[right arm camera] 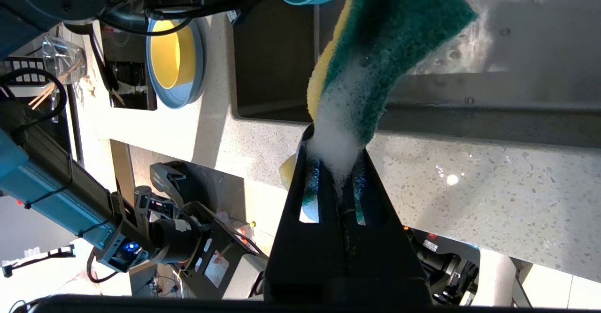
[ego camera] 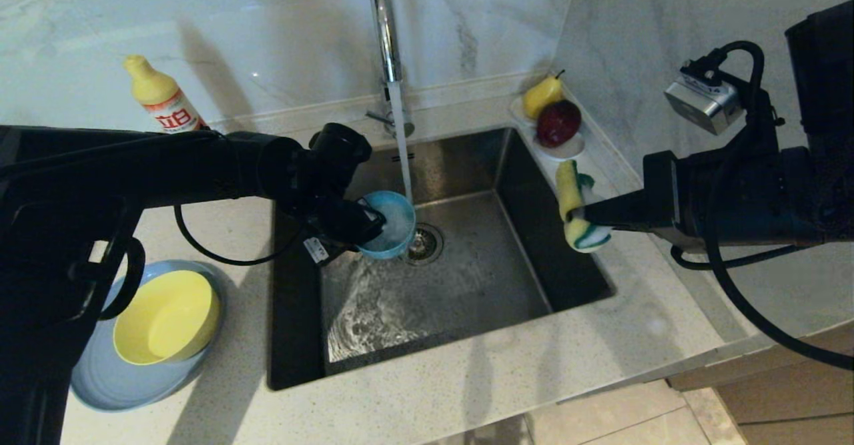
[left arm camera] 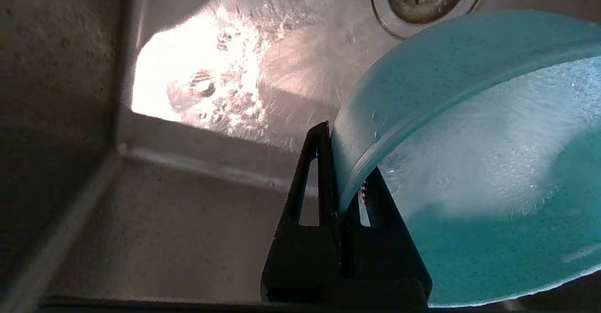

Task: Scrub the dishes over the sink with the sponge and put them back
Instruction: Rinse the bowl

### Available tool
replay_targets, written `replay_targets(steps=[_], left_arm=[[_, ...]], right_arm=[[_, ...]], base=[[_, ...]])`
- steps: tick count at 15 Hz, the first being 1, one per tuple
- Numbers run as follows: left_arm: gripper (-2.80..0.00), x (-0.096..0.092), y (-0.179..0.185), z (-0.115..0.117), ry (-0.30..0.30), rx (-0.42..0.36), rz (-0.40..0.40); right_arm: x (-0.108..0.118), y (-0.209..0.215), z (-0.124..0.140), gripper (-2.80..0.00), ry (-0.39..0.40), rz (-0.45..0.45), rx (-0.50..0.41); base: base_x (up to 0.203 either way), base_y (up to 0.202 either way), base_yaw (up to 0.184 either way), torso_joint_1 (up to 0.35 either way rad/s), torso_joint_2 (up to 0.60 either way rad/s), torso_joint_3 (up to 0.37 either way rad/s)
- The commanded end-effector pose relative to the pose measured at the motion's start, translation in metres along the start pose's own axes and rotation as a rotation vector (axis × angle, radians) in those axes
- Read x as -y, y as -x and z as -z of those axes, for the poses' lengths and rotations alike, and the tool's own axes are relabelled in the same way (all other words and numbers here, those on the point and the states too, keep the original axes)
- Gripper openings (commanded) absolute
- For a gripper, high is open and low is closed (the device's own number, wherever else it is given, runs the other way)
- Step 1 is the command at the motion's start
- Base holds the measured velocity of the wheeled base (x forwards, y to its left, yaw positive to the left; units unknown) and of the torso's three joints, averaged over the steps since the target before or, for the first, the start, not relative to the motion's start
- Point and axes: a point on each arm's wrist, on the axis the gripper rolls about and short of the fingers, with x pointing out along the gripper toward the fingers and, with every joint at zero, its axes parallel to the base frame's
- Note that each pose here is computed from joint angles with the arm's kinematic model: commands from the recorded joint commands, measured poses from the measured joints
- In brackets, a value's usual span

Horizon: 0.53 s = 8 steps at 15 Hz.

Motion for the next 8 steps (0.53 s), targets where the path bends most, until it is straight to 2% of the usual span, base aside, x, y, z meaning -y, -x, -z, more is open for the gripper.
replay_targets(steps=[1,2,5,7,8], left_arm=[[-2.8,-0.002,0.001,-0.005,0.023,0.013,0.005],[-2.8,-0.003,0.0,-0.007,0.034,0.017,0.011],[-2.8,-0.004,-0.002,-0.009,0.072,-0.037,0.042],[-2.8,-0.007,-0.003,-0.013,0.119,-0.079,0.078],[-2.8,-0.01,-0.002,-0.02,0.164,-0.078,0.098]], right_arm=[[0.001,-0.004,0.001,-2.8,-0.006,0.003,-0.012],[0.001,-0.004,0.001,-2.8,-0.006,0.003,-0.012],[0.002,-0.005,0.002,-2.8,-0.006,-0.002,-0.021],[0.002,-0.005,0.003,-2.8,-0.008,-0.003,-0.023],[0.002,-0.004,0.003,-2.8,-0.008,-0.004,-0.025]], base=[[0.0,0.0,0.0,0.0,0.0,0.0],[0.0,0.0,0.0,0.0,0.0,0.0],[0.0,0.0,0.0,0.0,0.0,0.0],[0.0,0.0,0.0,0.0,0.0,0.0],[0.0,0.0,0.0,0.0,0.0,0.0]])
